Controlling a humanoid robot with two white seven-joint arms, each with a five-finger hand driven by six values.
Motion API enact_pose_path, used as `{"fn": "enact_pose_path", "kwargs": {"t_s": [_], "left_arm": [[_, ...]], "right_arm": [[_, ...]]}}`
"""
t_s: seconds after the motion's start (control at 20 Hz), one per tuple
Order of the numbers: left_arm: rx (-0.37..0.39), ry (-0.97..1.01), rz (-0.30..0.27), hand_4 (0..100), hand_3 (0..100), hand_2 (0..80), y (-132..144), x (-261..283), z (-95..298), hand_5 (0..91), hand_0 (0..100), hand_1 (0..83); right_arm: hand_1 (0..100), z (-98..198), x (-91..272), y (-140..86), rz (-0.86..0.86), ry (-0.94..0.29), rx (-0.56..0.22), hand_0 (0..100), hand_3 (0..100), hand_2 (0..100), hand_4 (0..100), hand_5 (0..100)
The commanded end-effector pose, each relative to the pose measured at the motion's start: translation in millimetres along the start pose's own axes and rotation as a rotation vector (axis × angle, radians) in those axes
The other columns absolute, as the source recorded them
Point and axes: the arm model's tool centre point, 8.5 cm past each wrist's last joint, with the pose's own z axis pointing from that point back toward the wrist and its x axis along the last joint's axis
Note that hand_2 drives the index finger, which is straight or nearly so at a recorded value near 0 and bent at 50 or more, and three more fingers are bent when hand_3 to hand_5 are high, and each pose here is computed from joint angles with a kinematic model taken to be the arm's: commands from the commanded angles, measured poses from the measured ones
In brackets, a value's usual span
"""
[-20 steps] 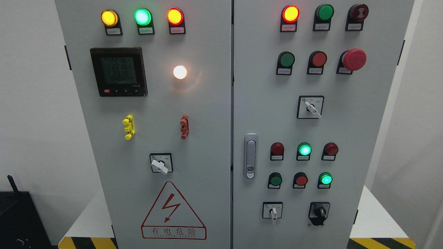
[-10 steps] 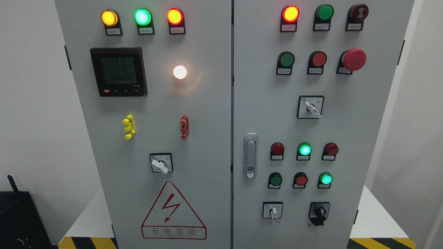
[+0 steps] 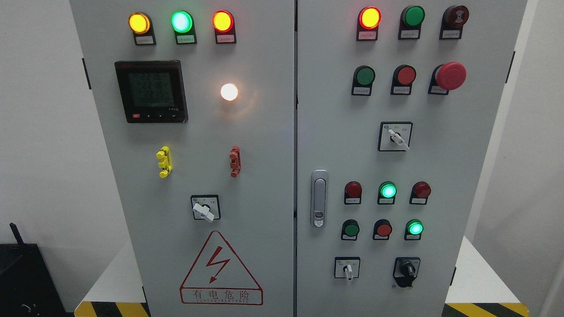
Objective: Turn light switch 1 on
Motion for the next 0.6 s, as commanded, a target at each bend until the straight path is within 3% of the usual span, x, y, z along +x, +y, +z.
{"fn": "enact_pose_path", "kwargs": {"t_s": [0.0,0.55], "left_arm": [[-0.016,0.129,-0.05,0,0,0.0,-4.7,-29.9,7.3,0.0,22,0.1],[-0.028,0.138,-0.057,0,0,0.0,-12.5,-32.5,7.0,0.0,23,0.0]], "right_arm": [[0,0.0,-0.2,0.1,-0.024,0.002,0.001,0,0,0,0,0],[0,0.0,-0.2,0.1,-0.024,0.002,0.001,0,0,0,0,0]]}}
